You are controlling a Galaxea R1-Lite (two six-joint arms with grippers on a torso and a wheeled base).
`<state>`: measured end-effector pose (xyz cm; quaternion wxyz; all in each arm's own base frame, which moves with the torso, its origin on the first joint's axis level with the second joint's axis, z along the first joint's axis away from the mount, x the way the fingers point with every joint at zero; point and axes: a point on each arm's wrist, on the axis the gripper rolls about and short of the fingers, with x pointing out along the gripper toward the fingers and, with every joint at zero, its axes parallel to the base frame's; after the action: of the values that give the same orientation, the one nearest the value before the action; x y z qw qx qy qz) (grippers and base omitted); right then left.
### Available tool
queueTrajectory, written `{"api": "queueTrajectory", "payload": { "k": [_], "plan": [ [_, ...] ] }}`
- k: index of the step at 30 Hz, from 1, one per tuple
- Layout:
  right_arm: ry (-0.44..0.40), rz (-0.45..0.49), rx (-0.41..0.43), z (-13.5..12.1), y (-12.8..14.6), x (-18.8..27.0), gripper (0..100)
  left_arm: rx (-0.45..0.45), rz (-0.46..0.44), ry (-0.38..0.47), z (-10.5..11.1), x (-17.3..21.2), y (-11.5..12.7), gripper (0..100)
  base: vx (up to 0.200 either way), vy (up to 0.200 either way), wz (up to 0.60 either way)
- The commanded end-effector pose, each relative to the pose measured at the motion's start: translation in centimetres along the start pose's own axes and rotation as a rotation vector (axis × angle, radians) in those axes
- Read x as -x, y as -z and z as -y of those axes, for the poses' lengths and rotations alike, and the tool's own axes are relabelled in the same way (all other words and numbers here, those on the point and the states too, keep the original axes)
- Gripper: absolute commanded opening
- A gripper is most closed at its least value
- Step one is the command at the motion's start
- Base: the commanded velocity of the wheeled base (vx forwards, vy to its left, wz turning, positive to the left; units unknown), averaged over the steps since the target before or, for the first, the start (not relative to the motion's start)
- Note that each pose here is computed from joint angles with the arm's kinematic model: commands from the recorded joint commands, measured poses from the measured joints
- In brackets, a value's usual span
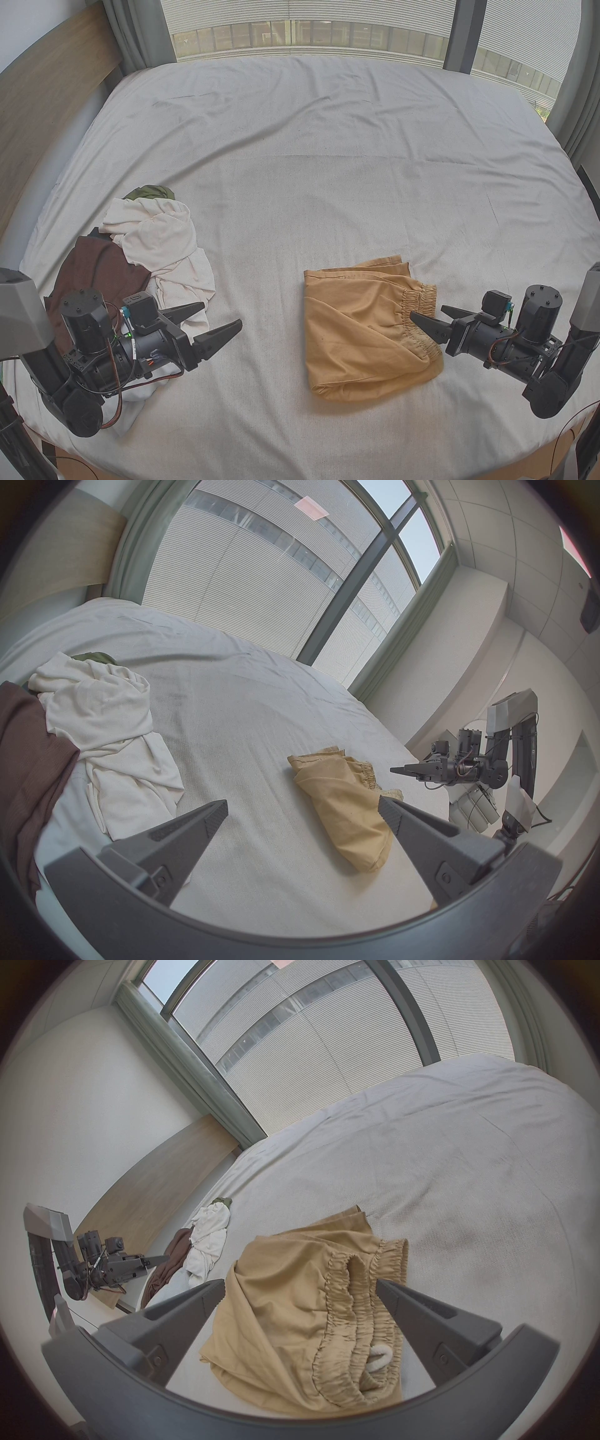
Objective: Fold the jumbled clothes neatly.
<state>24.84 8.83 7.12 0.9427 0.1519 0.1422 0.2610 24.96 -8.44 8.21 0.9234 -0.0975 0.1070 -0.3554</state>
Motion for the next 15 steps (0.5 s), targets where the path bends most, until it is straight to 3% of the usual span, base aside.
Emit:
{"api": "queueTrajectory", "payload": {
  "k": [1, 15],
  "plan": [
    [0.027, -0.044, -0.012, 0.6, 1.0, 0.1, 100, -0.004, -0.021, -0.003, 0.1, 0.3, 0.5, 100, 0.0, 0.0, 0.0],
    [0.139, -0.218, -0.086, 3.5, 5.2, -0.4, 100, 0.009, -0.06, 0.005, -0.1, 0.1, 1.4, 100, 0.0, 0.0, 0.0]
  ]
}}
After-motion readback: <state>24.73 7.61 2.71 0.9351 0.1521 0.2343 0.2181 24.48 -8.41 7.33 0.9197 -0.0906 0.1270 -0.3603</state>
